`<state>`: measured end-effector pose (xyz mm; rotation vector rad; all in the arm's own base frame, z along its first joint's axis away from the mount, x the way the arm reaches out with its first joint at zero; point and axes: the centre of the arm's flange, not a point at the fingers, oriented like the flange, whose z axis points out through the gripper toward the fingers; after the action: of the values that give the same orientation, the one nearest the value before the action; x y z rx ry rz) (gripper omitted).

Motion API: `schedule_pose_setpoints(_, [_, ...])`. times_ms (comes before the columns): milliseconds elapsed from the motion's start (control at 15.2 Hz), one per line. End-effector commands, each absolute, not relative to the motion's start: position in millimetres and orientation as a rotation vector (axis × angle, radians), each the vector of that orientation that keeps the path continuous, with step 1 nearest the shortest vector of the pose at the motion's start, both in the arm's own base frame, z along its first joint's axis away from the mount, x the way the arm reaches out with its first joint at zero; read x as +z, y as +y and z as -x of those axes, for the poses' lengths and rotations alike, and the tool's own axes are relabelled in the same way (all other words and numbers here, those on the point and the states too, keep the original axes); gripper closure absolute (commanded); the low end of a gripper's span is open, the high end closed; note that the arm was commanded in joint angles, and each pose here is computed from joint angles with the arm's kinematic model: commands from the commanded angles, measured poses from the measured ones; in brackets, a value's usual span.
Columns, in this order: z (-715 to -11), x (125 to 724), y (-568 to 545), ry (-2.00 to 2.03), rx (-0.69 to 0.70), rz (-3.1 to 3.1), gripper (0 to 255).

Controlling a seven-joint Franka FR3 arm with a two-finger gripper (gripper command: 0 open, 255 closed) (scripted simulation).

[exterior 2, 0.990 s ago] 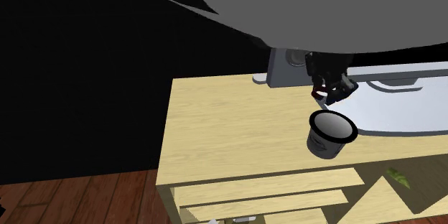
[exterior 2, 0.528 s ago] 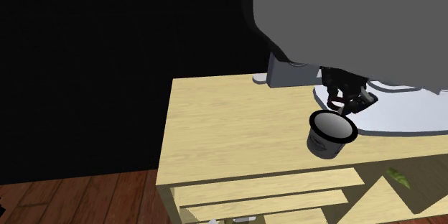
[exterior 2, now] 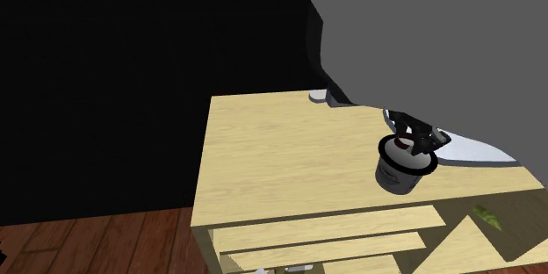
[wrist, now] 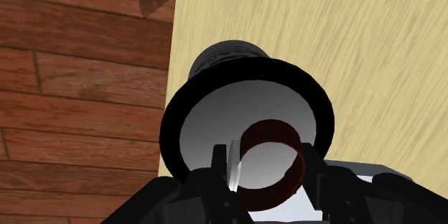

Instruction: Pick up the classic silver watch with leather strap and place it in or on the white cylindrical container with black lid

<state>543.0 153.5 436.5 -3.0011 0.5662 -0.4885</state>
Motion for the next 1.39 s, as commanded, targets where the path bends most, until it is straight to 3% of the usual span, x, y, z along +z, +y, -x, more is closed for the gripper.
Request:
schedule_pose_setpoints(0, [-542, 427, 153, 0.566, -0.489, 3.001, 255])
schedule_pose_setpoints(462, [-542, 427, 153, 0.566, -0.489, 3.001, 255])
schedule_pose_setpoints(528, [-542, 427, 153, 0.566, -0.489, 3.001, 0])
schedule_pose_setpoints(858, [-542, 427, 153, 0.566, -0.489, 3.001, 0])
schedule_pose_setpoints(1122, [-527, 475, 154, 0.566, -0.489, 3.001, 0])
schedule_pose_setpoints(1320, [-527, 475, 154, 0.566, -0.489, 3.001, 0])
